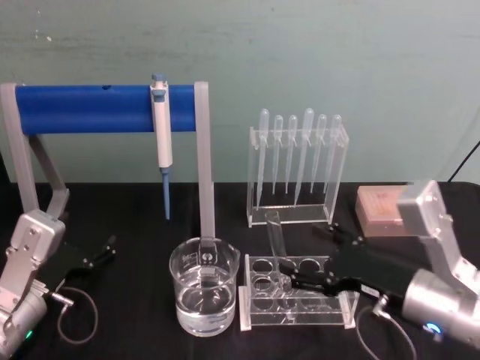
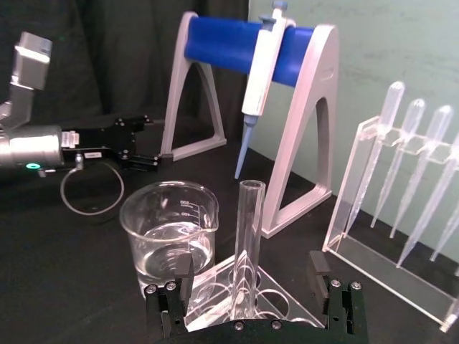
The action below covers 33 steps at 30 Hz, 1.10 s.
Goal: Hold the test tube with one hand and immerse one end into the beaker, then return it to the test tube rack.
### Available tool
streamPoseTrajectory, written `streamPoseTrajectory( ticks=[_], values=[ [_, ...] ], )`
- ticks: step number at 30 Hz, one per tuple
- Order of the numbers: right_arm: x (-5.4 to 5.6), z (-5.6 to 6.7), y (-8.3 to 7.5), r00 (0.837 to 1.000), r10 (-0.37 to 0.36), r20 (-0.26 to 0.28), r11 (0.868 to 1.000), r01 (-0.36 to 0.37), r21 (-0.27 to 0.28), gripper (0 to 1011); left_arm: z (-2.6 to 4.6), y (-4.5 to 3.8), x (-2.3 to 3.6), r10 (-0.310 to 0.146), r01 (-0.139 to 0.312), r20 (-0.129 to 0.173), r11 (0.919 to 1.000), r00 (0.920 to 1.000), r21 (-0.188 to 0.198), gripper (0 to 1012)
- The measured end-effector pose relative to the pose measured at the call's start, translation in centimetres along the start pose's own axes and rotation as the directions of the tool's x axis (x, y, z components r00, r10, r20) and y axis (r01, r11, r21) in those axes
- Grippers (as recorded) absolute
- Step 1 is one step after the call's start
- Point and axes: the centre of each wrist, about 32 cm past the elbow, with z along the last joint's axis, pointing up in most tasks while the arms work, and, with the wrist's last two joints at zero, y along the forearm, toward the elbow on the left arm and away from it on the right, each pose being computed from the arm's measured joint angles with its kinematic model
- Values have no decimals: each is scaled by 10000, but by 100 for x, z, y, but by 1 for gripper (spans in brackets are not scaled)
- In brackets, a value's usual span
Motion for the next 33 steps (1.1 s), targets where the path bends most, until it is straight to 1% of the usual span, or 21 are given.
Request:
streamPoseTrajectory(
  ticks=[8,9,12,14,19,20,21,24,25,26,28,30,31,33],
  values=[
    [70,60,318,9997,190,-141,9989,-196,-420,1003,0,0,0,0,0,0,10000,10000,0,1000],
    [70,60,318,9997,190,-141,9989,-196,-420,1003,0,0,0,0,0,0,10000,10000,-1,1000],
    [98,92,420,9995,259,-171,9978,-269,-606,1003,0,0,0,0,0,0,10000,10000,-1,1000],
    [104,102,448,9994,282,-193,9974,-294,-664,995,0,0,0,1,-1,0,10000,10000,-1,1000],
    [124,146,508,9993,272,-242,9961,-291,-827,887,0,0,0,0,0,0,10000,10000,0,1000],
    [124,146,508,9993,272,-242,9961,-291,-827,887,0,0,0,0,0,1,10000,10000,0,1000],
    [128,166,523,9993,275,-242,9953,-296,-922,802,0,0,0,0,0,1,10000,10000,0,1000],
    [130,176,531,9994,268,-234,9945,-290,-1004,734,0,0,0,0,0,1,10000,10000,-1,1000],
    [129,177,531,9994,257,-229,9944,-279,-1024,692,0,0,0,0,0,1,10000,10000,0,1000],
    [129,178,533,9994,246,-225,9943,-268,-1033,681,0,0,0,0,0,0,10000,10000,0,1000],
    [126,177,536,9995,235,-232,9940,-258,-1059,594,0,0,0,0,0,0,10000,10000,0,1000],
    [124,173,541,9994,229,-247,9940,-254,-1067,551,0,0,0,0,0,0,10000,10000,0,1000],
    [121,171,543,9994,226,-256,9940,-252,-1068,488,0,0,0,0,0,1,10000,10000,-1,1000],
    [118,167,544,9994,225,-268,9939,-253,-1071,448,0,0,0,0,0,0,10000,10000,-1,1000]
  ],
)
